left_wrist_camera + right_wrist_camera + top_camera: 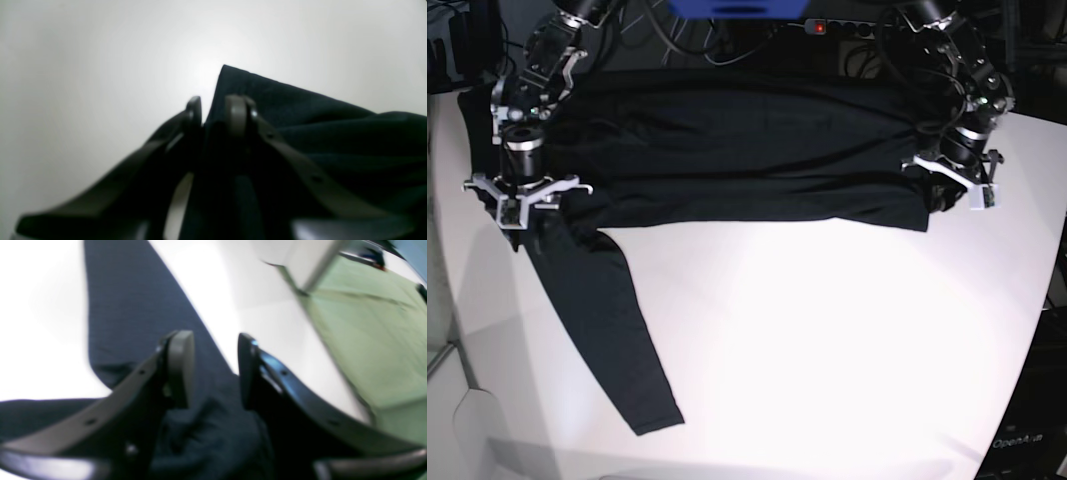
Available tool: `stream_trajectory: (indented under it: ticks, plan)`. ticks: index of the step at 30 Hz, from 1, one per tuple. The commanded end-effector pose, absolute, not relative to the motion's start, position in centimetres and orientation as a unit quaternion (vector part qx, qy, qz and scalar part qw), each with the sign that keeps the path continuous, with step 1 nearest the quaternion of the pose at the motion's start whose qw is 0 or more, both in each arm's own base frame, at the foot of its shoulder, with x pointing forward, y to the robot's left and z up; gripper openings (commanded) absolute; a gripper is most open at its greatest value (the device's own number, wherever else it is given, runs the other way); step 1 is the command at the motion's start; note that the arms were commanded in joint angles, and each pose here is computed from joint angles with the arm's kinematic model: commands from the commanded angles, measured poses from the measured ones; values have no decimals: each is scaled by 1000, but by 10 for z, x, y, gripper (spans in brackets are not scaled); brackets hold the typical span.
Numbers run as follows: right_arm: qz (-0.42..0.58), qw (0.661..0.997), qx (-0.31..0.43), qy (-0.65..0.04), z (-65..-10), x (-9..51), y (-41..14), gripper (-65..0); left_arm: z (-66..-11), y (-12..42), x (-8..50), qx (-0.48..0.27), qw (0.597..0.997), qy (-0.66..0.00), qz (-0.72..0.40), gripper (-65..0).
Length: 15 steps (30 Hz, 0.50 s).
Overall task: Fold the T-shirt properly
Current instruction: 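Move the right gripper down to grasp the hanging sleeve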
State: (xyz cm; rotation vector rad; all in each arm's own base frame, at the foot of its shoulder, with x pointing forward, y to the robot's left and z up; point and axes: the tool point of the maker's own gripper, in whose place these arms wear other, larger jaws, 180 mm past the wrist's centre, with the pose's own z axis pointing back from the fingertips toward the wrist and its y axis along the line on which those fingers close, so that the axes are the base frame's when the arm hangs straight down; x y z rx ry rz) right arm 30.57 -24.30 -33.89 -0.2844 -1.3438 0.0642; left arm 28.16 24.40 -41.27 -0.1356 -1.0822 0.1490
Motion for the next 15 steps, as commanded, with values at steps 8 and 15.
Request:
stream_trajectory:
  ticks: [8, 15]
  plan:
    - [84, 761, -132, -630, -333, 356, -241, -358, -397, 248, 288, -62, 837, -540, 68, -522]
    - [128, 774, -138, -604, -345, 397, -238, -358, -399, 248, 287, -63, 838, -538, 69, -522]
